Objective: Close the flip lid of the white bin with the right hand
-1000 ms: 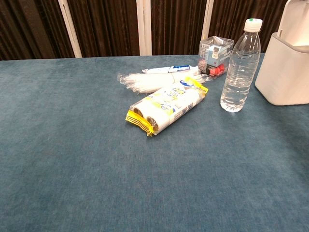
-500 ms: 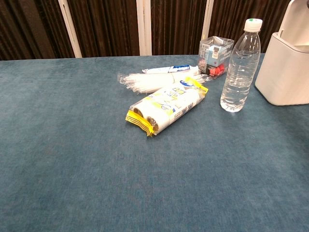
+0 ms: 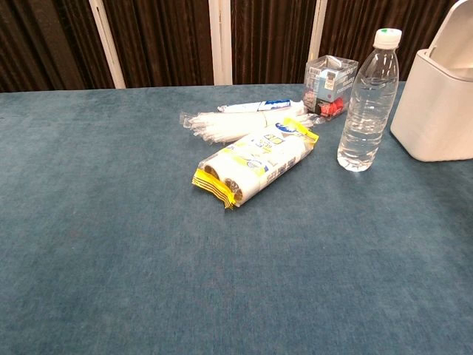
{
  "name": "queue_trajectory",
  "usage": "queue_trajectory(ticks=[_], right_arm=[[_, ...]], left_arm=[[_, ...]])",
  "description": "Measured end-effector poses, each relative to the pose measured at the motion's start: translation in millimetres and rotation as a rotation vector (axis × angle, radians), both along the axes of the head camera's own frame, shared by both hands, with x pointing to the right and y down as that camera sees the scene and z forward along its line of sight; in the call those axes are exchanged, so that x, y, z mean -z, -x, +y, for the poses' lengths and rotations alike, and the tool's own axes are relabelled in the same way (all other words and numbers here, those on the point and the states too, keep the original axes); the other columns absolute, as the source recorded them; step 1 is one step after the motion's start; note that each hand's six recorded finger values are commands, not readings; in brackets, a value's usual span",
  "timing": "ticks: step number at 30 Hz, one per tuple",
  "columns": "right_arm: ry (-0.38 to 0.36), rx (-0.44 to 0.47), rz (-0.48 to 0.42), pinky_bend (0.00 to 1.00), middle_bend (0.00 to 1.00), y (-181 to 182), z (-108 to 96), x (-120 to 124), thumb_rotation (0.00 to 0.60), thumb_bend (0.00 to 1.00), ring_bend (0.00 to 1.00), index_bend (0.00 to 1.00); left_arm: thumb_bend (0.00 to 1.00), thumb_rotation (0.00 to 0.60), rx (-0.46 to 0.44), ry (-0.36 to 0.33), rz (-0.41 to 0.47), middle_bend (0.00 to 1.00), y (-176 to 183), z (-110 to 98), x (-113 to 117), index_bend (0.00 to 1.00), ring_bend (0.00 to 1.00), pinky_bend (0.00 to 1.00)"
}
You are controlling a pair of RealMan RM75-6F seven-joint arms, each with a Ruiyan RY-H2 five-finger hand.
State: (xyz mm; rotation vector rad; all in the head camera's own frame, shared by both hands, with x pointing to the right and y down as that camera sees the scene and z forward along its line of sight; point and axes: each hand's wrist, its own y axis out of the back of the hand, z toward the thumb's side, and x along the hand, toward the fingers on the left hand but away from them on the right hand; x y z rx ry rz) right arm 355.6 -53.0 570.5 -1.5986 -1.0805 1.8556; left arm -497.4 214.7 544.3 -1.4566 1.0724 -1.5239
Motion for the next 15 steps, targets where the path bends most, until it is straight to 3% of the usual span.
queue_trajectory(ticks=[15], right_arm=[[0.058, -0.019, 0.029, 0.85, 0.87, -18, 29, 7, 0.6, 0.7, 0.94, 0.35]], left_arm=[[0.0, 0.6, -0.019, 0.003, 0.011, 0.0, -4, 1, 1, 0.0, 0.0, 0.0]])
